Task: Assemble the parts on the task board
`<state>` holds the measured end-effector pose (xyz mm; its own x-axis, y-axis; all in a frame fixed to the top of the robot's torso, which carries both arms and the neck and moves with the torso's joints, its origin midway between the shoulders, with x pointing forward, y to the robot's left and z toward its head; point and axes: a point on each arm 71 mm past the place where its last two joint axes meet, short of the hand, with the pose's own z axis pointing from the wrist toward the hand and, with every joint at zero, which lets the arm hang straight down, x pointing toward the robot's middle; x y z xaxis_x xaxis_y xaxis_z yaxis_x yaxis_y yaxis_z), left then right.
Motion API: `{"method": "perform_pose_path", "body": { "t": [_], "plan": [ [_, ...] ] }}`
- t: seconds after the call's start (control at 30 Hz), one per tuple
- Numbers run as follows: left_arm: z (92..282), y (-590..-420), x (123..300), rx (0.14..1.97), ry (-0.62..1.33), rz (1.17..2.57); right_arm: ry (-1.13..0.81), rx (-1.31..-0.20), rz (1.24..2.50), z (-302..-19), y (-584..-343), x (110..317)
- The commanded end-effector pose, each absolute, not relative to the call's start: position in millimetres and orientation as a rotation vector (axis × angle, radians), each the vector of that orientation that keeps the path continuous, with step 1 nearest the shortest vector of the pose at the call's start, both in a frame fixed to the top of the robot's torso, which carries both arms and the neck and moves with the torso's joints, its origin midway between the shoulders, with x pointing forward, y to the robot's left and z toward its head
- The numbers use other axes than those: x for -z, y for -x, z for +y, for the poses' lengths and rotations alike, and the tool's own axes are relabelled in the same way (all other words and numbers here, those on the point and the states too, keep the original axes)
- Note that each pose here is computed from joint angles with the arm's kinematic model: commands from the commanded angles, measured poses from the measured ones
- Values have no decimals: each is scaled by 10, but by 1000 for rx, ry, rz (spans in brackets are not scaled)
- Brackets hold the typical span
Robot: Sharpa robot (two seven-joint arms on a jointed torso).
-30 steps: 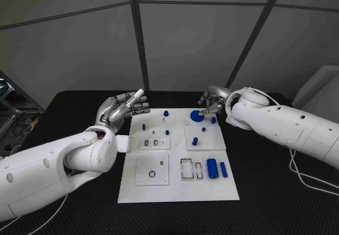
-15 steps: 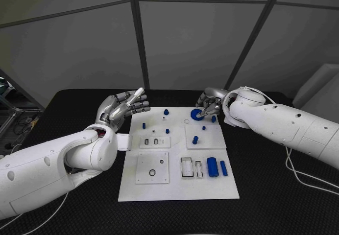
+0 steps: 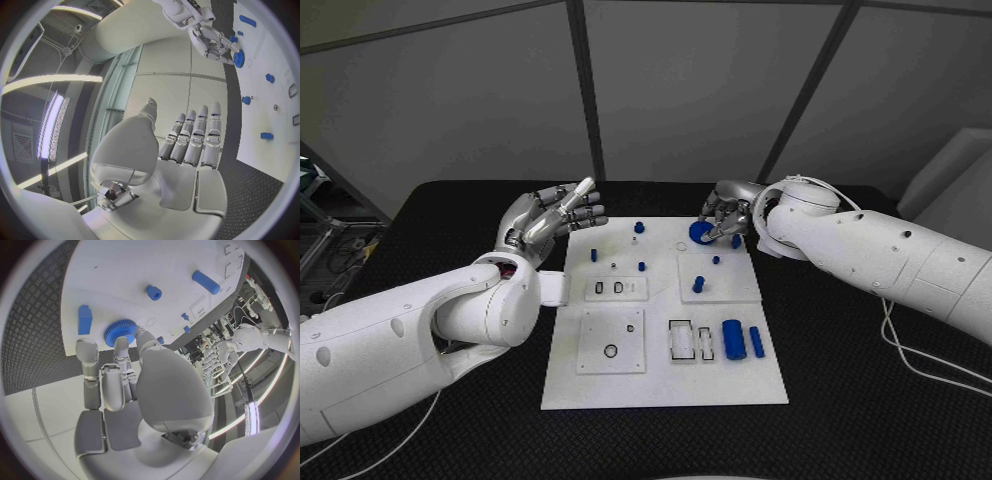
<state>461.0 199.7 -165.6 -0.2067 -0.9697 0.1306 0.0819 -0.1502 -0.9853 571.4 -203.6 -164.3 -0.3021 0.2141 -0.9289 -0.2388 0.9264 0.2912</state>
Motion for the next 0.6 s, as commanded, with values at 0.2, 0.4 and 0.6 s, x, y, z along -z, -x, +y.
{"method": "perform_pose_path", "body": {
  "t": [0.2,0.4,0.6],
  "plan": [
    [1981,-4614,1641,1526,1124,1212,45,-424,1826,-2049,-5727,1649],
    [1985,-4616,1642,1525,1124,1212,51,-418,1824,-2045,-5733,1652],
    [1985,-4617,1643,1525,1124,1212,48,-410,1819,-2057,-5749,1658]
  ]
}}
